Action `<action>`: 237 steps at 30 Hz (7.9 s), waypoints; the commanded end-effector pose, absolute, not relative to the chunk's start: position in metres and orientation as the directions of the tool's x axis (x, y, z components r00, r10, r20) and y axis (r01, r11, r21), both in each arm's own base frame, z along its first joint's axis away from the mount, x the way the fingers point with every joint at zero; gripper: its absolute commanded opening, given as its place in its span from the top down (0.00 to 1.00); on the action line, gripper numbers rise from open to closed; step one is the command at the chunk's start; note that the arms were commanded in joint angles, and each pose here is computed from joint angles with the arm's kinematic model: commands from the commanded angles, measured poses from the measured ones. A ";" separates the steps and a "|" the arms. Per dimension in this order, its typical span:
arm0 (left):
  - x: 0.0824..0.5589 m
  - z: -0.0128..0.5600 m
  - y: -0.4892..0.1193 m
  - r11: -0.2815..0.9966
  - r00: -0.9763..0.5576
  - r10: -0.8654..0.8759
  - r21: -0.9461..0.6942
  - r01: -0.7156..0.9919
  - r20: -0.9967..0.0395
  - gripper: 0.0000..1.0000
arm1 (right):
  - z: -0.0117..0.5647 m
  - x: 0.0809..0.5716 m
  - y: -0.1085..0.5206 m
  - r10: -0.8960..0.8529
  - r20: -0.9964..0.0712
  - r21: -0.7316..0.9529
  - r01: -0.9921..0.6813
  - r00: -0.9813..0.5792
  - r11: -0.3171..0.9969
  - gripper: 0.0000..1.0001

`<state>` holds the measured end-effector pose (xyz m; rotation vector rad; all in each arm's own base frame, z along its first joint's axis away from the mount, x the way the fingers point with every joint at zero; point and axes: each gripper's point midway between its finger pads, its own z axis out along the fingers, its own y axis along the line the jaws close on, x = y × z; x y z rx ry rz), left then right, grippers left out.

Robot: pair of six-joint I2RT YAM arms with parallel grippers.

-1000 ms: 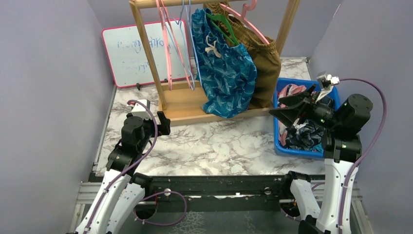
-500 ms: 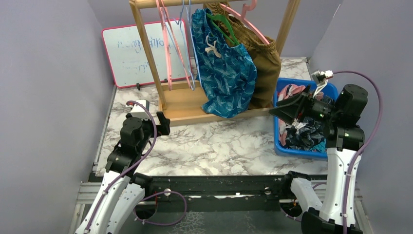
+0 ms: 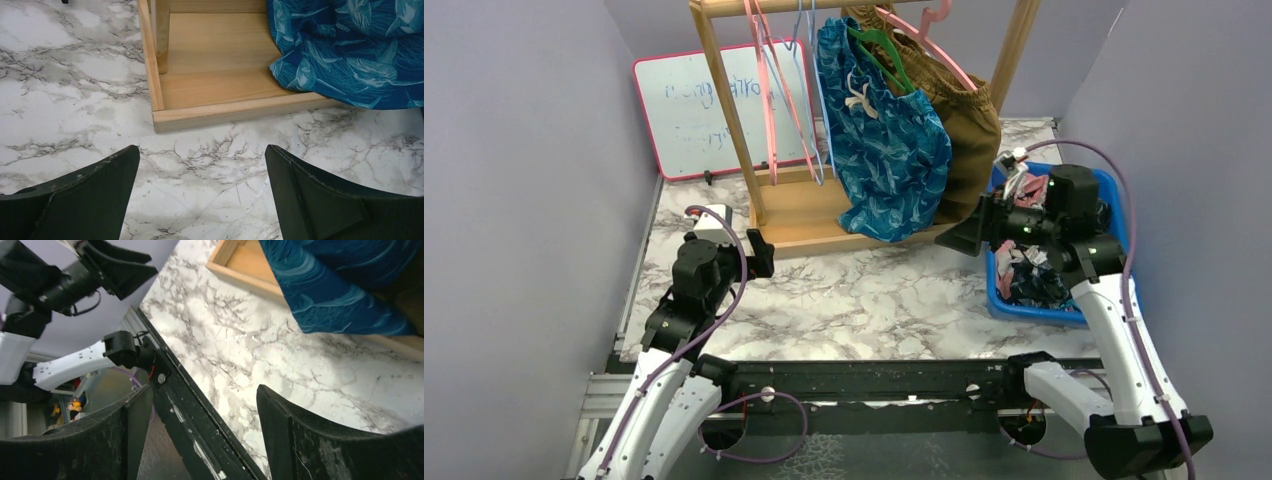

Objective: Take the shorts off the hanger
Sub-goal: Pick up the hanger from the clothes rod, then remove the shorts from the clothes rod.

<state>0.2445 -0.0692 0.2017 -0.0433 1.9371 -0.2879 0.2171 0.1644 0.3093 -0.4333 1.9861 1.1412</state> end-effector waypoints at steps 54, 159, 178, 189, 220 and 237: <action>0.252 0.195 -0.067 0.974 -0.396 -0.160 -0.210 0.085 -0.904 0.01 | 0.400 0.388 0.263 -0.175 -0.978 -0.053 -0.674 -0.115 0.737 0.63; 0.219 0.233 -0.184 0.588 -0.525 -0.259 -0.563 0.580 -0.811 0.40 | 0.188 0.107 0.324 -0.303 -0.712 0.626 -0.768 -0.633 0.133 0.99; 0.213 0.221 -0.188 0.595 -0.531 -0.204 -0.535 0.600 -0.822 0.70 | 0.198 0.115 0.337 -0.240 -0.733 0.618 -0.771 -0.636 0.155 0.98; 0.221 0.219 -0.177 0.663 -0.512 -0.198 -0.499 0.558 -0.836 1.00 | 0.196 0.121 0.329 -0.282 -0.739 0.572 -0.791 -0.612 0.218 0.62; 0.225 0.214 -0.173 0.691 -0.515 -0.198 -0.491 0.530 -0.834 1.00 | 0.181 0.149 0.343 -0.439 -0.724 0.441 -0.846 -0.533 0.299 0.55; 0.235 0.209 -0.152 0.786 -0.497 -0.218 -0.453 0.421 -0.840 1.00 | 0.199 0.186 0.282 -0.303 -0.825 0.220 -0.766 -0.476 0.604 0.99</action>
